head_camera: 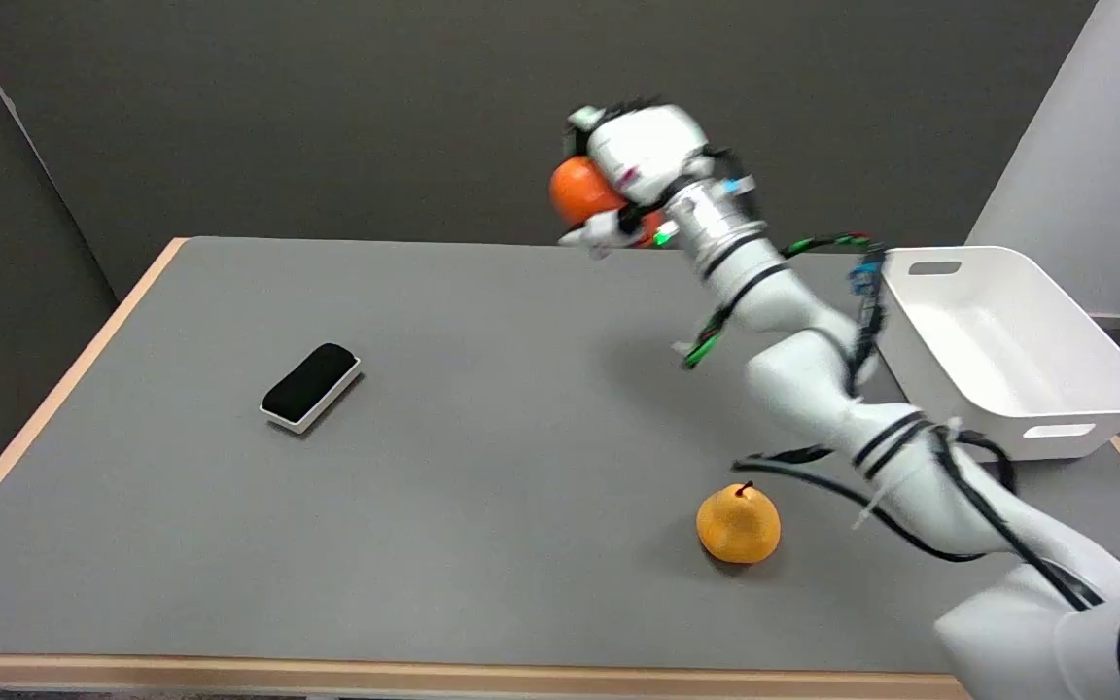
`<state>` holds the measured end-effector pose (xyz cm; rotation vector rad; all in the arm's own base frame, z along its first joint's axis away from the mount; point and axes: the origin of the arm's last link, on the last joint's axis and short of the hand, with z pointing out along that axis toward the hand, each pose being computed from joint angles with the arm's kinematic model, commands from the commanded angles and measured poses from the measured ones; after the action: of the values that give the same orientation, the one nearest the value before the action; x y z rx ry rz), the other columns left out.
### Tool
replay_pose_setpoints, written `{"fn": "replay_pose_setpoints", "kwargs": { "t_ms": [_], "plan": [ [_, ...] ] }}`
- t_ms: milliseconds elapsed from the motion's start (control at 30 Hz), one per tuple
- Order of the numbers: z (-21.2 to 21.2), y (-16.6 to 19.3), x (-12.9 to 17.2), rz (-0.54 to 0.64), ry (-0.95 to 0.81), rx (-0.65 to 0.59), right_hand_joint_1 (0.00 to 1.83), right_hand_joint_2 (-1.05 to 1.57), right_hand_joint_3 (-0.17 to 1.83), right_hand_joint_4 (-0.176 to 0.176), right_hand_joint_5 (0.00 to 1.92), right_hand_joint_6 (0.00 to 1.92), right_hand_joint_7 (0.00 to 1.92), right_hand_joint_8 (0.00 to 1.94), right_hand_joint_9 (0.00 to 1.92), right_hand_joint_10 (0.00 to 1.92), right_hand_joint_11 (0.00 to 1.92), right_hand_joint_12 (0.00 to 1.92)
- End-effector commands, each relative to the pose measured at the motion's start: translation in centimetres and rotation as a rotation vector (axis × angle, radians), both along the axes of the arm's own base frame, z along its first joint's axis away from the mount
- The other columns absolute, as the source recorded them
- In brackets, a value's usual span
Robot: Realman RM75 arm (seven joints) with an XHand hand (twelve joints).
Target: Place mango into white box.
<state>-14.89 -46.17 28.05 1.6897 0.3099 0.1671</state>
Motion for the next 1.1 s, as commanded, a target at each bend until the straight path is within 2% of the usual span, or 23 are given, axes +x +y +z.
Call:
{"fn": "replay_pose_setpoints", "kwargs": {
  "t_ms": [33,300,400,500,667,967,1100],
  "plan": [
    [20.6,9.6,5.8,0.098,0.154,-0.554,1.35,1.19,0.09,-0.176,0.54,1.44,0.83,1.35,0.78,1.50,0.93,1.92],
    [26.5,15.3,1.7,0.021,0.078,-0.717,1.34,1.20,0.09,-0.176,0.53,1.46,0.83,1.36,0.78,1.50,0.92,1.92],
    [28.2,17.0,0.1,-0.012,0.037,-0.770,1.20,1.17,0.19,-0.176,0.55,1.49,0.87,1.38,0.86,1.31,0.91,1.92],
    [29.7,18.2,-1.3,-0.047,0.005,-0.815,1.20,1.17,0.20,-0.176,0.55,1.49,0.87,1.38,0.86,1.31,0.91,1.92],
    [31.1,18.8,-4.0,-0.119,-0.040,-0.847,1.20,1.17,0.20,-0.176,0.55,1.49,0.87,1.38,0.86,1.31,0.91,1.92],
    [31.0,17.8,-7.8,-0.217,-0.054,-0.809,1.20,1.15,0.23,-0.175,0.57,1.48,0.88,1.37,0.86,1.31,0.92,1.92],
    [30.1,17.4,-8.8,-0.186,-0.174,-0.772,1.20,1.15,0.23,-0.175,0.57,1.48,0.88,1.37,0.86,1.31,0.92,1.92]
  ]
}}
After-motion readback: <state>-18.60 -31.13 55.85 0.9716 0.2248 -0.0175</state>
